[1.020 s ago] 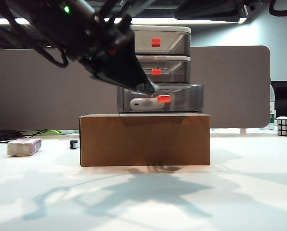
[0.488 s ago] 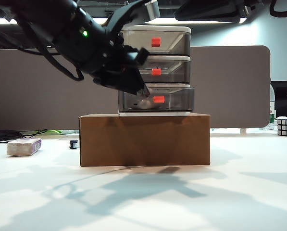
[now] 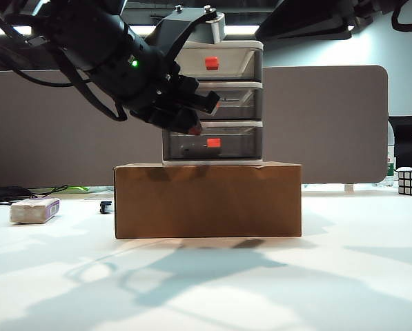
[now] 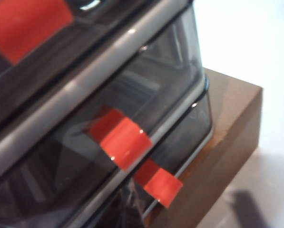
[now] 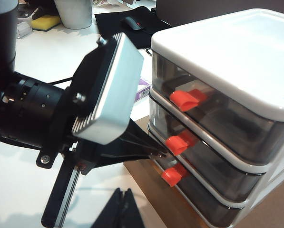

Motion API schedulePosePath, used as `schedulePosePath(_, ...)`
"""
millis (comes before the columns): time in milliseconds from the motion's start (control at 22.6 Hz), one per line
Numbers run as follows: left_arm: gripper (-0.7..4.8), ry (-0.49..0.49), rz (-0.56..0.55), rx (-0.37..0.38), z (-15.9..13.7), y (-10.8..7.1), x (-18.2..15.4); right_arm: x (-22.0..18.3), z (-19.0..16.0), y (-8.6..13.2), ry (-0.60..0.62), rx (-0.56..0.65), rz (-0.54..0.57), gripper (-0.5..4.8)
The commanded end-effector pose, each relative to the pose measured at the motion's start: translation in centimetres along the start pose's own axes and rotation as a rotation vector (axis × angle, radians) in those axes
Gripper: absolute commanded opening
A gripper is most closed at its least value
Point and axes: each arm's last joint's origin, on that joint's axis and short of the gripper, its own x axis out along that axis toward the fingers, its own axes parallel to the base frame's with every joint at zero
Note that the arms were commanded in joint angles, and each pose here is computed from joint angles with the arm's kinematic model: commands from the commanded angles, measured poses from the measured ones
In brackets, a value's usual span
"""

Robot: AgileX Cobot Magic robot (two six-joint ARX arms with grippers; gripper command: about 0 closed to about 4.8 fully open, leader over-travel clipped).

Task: Open the third layer of the drawer on the table, pick up the earphone case on the table and put it in, and finally close the drawer.

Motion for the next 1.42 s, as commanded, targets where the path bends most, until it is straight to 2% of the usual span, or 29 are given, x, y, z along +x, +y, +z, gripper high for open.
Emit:
schedulePosePath(44, -0.05, -0.005, -0.002, 0.003, 0.5, 0.2, -0.7, -0.5, 0.6, 0.1, -0.028, -0.019, -0.007, -0.05)
schedulePosePath(177, -0.05, -0.006, -0.067, -0.016, 1.0, 0.3, -2.0, -1.3, 1.0, 0.5, -0.043, -0.017, -0.016, -0.05)
schedulePosePath(355, -0.05, -0.028, -0.132, -0.044, 1.5, 0.7, -5.0, -2.9, 1.2, 1.0, -0.004, 0.013, -0.118, -0.05)
schedulePosePath(399, -0.05, -0.046, -0.144, -0.047, 1.0, 0.9, -6.6, -3.9, 1.1, 1.3, 0.018, 0.019, -0.171, -0.05)
schedulePosePath(488, -0.05, -0.067, -0.135, -0.109, -0.3, 0.9, -8.9, -5.3, 0.6, 1.8, 0.021, 0.035, -0.248, -0.05)
schedulePosePath(621, -0.05, -0.106, -0.126, -0.188, -1.9, 0.9, -11.3, -6.6, -0.4, 2.5, 0.010, 0.079, -0.306, -0.05)
schedulePosePath(709, -0.05, -0.139, -0.123, -0.211, -2.9, 0.7, -12.4, -7.5, -1.3, 3.0, -0.011, 0.100, -0.360, -0.05)
schedulePosePath(842, -0.05, -0.207, -0.106, -0.268, -5.2, 0.3, -14.2, -8.7, -3.7, 4.0, -0.042, 0.106, -0.379, -0.05)
schedulePosePath(1064, -0.05, -0.242, -0.081, -0.346, -7.9, -0.4, -14.8, -9.5, -6.6, 4.9, -0.086, 0.119, -0.385, -0.05)
schedulePosePath(1330, -0.05, -0.206, -0.089, -0.352, -10.6, -1.3, -14.8, -10.2, -9.0, 5.5, -0.153, 0.145, -0.452, -0.05)
schedulePosePath(1418, -0.05, -0.222, -0.087, -0.359, -11.0, -1.4, -14.8, -10.3, -9.7, 5.7, -0.169, 0.142, -0.451, -0.05)
